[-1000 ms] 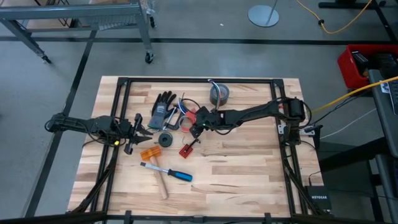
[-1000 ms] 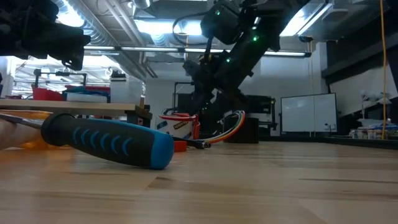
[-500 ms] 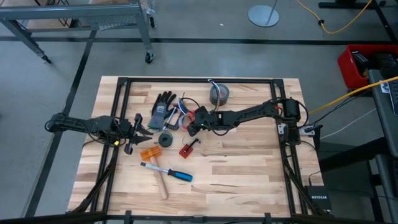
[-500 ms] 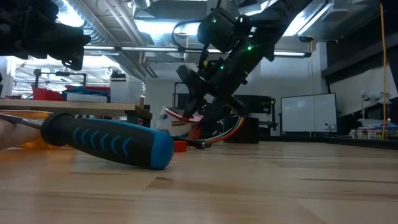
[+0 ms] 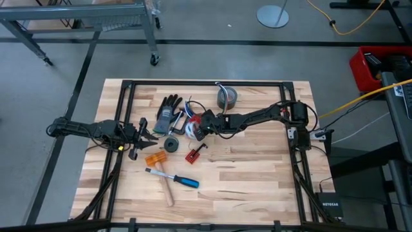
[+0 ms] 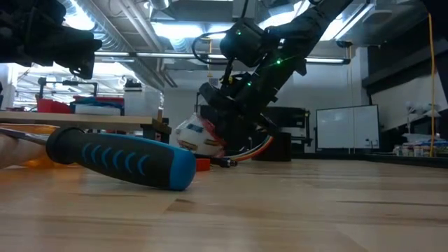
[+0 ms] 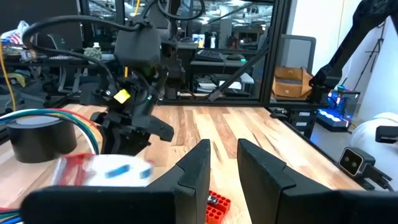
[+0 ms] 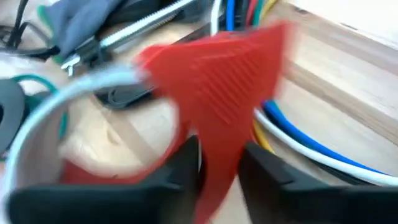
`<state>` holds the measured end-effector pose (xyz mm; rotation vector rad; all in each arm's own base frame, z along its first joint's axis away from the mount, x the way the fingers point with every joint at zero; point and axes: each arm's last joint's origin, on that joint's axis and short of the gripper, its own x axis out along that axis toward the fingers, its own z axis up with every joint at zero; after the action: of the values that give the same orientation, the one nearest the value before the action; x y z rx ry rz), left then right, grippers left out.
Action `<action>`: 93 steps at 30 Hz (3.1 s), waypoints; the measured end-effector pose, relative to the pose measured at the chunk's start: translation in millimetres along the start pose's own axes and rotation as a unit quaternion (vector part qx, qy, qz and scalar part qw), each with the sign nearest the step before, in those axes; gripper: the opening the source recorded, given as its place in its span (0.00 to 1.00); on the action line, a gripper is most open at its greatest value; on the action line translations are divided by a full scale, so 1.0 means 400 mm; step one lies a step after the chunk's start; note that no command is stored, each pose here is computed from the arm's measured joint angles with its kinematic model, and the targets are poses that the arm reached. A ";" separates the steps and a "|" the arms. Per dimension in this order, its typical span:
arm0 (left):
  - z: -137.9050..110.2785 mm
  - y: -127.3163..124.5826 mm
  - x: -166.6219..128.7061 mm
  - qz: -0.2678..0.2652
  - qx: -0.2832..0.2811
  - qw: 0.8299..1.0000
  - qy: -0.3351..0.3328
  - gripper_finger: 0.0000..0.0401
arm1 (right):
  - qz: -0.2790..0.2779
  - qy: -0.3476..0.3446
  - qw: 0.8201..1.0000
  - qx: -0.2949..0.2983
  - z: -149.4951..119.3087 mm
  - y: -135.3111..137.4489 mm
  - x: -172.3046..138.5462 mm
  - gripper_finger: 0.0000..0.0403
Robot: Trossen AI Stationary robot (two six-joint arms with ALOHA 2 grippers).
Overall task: Coil cords
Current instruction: Move the tape dispenser to the top right of the table, then uncoil the green wire from the black spool
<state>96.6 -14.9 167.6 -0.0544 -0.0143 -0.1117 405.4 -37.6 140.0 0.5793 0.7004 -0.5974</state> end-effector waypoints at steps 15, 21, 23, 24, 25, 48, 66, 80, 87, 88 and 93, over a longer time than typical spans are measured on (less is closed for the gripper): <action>0.000 0.000 0.000 0.000 0.000 1.000 0.000 0.18 | 0.068 0.031 0.996 -0.056 0.017 0.014 -0.034 0.14; 0.000 0.000 0.000 0.000 0.000 1.000 0.000 0.18 | 0.008 0.052 0.992 -0.114 0.091 0.011 -0.103 0.14; 0.000 0.000 0.000 0.000 0.000 1.000 0.000 0.18 | -0.022 0.067 0.987 -0.141 0.117 0.013 -0.128 0.14; 0.000 0.000 0.000 0.000 0.000 1.000 0.000 0.18 | -0.042 0.076 0.984 -0.154 0.131 0.012 -0.141 0.14; 0.000 0.000 0.000 0.000 0.000 1.000 0.000 0.18 | -0.061 0.086 0.980 -0.169 0.142 0.013 -0.156 0.14; 0.000 0.000 0.000 0.000 -0.052 0.999 0.000 0.18 | -0.355 0.341 0.846 -0.207 0.148 -0.256 -0.229 0.14; 0.000 0.000 0.000 0.000 -0.060 0.998 0.000 0.18 | -0.270 0.335 0.896 -0.106 0.150 -0.432 -0.145 0.14; -0.001 0.000 0.000 -0.001 -0.062 0.998 0.001 0.18 | -0.315 0.327 0.883 -0.121 0.151 -0.450 -0.144 0.56; 0.000 0.000 0.000 -0.001 -0.062 0.998 0.001 0.18 | -0.299 0.354 0.876 -0.132 0.145 -0.450 -0.151 0.68; 0.000 0.000 0.000 -0.001 -0.062 0.998 0.001 0.18 | -0.296 0.365 0.872 -0.135 0.142 -0.450 -0.154 0.68; 0.000 0.000 0.000 -0.001 -0.062 0.998 0.001 0.18 | -0.326 0.400 0.844 -0.147 0.131 -0.456 -0.175 0.68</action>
<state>96.7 -14.9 167.4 -0.1776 -0.0056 -0.1136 261.6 -176.3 172.2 0.2665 1.7976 -0.8558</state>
